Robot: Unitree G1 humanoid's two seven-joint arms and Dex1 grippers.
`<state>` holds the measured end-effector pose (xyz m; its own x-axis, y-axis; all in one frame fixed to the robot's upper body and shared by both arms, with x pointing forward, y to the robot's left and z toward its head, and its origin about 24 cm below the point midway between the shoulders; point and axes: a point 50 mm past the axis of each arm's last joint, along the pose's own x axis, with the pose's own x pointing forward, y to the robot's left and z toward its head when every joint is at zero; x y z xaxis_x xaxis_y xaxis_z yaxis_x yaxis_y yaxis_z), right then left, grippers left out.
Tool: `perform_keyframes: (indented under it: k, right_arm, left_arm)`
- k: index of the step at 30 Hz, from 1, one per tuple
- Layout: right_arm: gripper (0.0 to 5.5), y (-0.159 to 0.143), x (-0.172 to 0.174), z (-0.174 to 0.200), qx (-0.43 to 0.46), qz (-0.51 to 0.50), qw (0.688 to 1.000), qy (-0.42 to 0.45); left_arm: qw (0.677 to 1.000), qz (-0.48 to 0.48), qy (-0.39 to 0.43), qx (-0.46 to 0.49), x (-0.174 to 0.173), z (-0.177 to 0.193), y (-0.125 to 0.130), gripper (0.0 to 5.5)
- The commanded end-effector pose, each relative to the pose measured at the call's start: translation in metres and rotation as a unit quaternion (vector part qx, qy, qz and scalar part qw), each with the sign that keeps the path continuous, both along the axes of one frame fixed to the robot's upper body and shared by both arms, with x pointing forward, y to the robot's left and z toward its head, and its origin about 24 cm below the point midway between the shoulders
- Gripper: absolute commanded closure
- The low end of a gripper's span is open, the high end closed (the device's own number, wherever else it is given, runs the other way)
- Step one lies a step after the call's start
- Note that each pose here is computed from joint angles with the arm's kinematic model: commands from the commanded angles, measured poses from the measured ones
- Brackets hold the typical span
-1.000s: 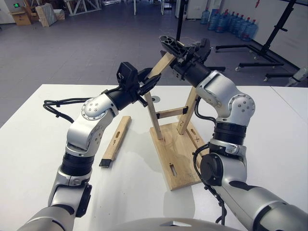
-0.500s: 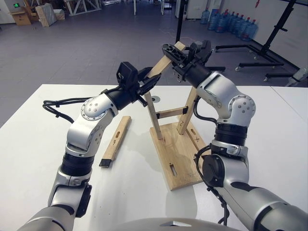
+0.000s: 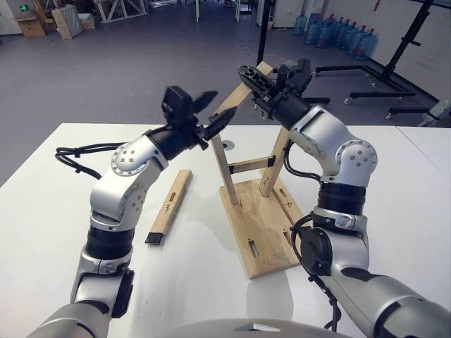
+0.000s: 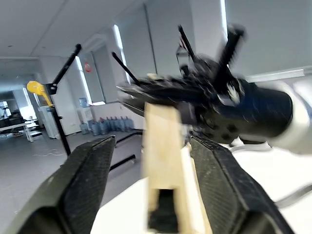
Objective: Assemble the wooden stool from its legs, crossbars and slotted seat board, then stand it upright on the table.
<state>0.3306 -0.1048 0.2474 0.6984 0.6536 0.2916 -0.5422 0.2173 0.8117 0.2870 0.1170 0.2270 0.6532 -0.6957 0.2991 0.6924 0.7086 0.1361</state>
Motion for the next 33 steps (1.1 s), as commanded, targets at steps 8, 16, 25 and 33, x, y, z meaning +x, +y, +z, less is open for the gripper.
perform_keyframes:
  k: [8,16,25,33]
  right_arm:
    - [5.11,-0.089,-0.018,0.044,-0.018,-0.128,0.984,-0.119]
    - [5.11,-0.196,-0.047,-0.011,-0.092,-0.244,0.963,-0.069]
    - [5.11,-0.163,-0.040,-0.121,-0.130,-0.218,0.966,0.051]
    - [5.11,-0.138,-0.032,-0.156,-0.180,-0.209,0.958,0.074]
  left_arm:
    - [0.958,0.137,0.077,-0.240,-0.029,-0.002,0.083,1.07]
    - [0.937,0.193,0.190,-0.219,-0.046,-0.066,0.080,0.21]
    - [0.938,0.175,0.206,-0.217,-0.043,-0.077,0.072,0.21]
    - [0.939,0.173,0.211,-0.210,-0.038,-0.081,0.068,0.21]
